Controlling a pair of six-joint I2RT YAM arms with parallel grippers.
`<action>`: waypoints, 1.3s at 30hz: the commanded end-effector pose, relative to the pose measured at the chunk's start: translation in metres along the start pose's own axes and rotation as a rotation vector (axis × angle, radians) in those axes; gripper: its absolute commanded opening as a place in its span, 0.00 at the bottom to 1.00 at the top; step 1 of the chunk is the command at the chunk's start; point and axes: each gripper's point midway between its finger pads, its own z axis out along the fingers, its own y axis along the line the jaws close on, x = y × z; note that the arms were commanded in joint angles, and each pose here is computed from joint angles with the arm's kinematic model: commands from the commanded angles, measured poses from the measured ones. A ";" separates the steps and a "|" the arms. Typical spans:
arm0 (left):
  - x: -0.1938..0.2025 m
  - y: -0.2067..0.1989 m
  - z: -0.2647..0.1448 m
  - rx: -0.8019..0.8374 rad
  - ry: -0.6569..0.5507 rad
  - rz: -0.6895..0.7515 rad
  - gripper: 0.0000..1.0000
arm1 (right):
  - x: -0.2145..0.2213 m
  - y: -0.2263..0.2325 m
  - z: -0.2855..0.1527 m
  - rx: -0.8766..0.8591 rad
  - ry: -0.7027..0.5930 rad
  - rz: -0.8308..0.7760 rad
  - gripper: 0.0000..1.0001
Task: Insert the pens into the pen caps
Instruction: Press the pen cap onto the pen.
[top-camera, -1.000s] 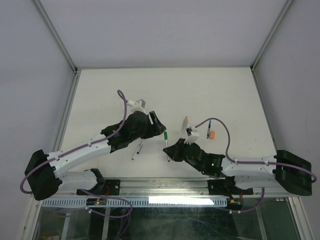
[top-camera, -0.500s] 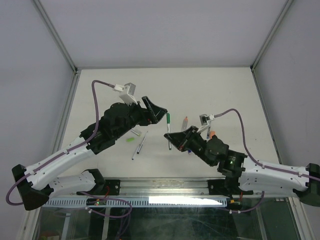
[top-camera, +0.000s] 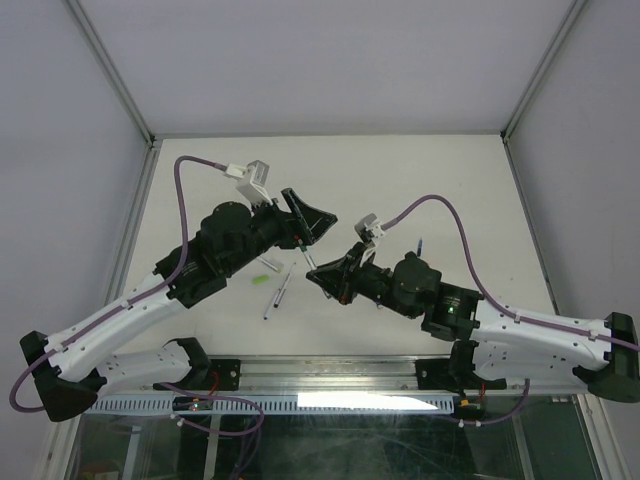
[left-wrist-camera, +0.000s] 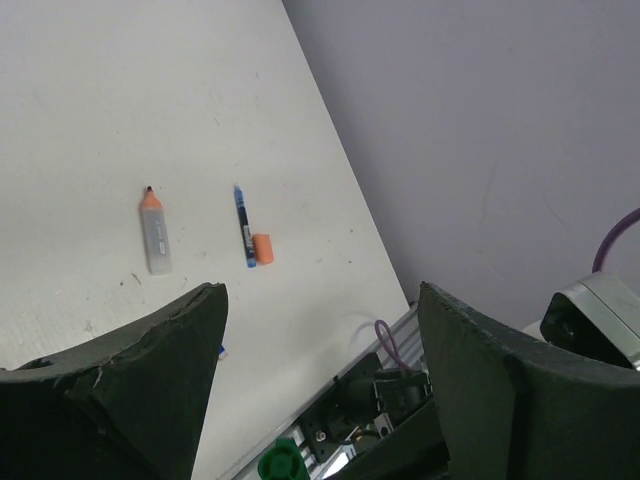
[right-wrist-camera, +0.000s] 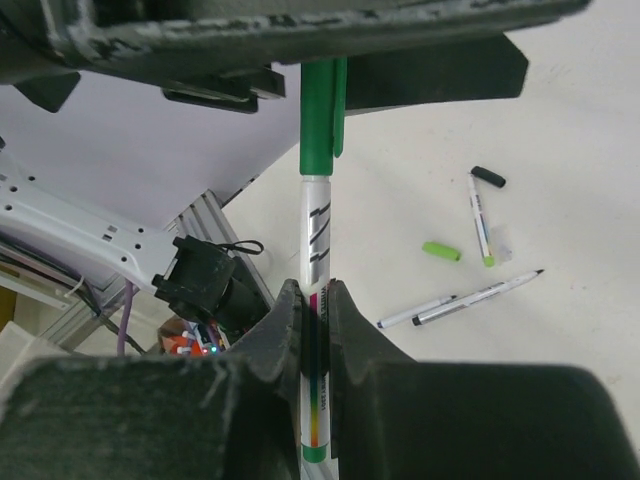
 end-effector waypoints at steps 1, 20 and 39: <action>-0.028 -0.028 -0.016 0.091 -0.078 -0.034 0.78 | -0.031 -0.003 -0.005 0.042 -0.103 -0.022 0.00; -0.014 -0.030 -0.011 0.129 -0.033 -0.053 0.54 | -0.033 -0.020 -0.013 0.127 -0.134 0.024 0.00; -0.006 -0.026 -0.004 0.111 -0.003 -0.075 0.00 | -0.037 -0.028 -0.015 0.175 -0.145 0.011 0.00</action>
